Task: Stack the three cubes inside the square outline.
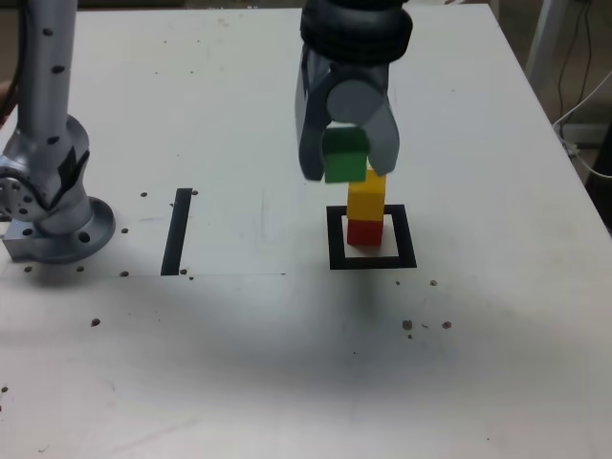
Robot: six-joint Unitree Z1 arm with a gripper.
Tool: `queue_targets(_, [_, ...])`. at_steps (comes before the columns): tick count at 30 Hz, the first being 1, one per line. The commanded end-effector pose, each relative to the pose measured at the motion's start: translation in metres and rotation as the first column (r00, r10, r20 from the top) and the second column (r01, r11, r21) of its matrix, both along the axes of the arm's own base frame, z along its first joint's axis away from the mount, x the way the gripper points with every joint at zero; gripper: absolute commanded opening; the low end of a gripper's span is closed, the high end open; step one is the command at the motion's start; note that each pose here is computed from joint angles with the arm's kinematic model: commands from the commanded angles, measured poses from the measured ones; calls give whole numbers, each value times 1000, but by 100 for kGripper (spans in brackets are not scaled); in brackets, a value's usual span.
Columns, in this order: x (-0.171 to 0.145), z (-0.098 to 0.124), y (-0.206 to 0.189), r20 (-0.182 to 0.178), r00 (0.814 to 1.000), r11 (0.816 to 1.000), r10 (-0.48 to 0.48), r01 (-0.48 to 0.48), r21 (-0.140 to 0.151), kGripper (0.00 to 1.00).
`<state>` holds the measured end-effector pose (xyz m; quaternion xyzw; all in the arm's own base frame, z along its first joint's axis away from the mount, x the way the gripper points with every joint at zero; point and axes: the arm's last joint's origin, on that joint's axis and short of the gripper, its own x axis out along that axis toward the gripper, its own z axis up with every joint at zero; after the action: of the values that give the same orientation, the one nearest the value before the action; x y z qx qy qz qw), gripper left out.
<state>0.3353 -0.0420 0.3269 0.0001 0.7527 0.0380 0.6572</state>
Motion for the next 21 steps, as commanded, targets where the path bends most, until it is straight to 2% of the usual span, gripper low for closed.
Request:
queue_targets(1, [3,-1,9,0,1000,1000,3,-3,12,13])
queue_targets(4, [5,-2,21,5,1000,1000,4,-5,23,13])
queue_targets(11, [6,-9,33,-4,1000,1000,1,-1,30,13])
queue_targets(21, [14,-17,30,9,1000,1000,-4,4,-5,13])
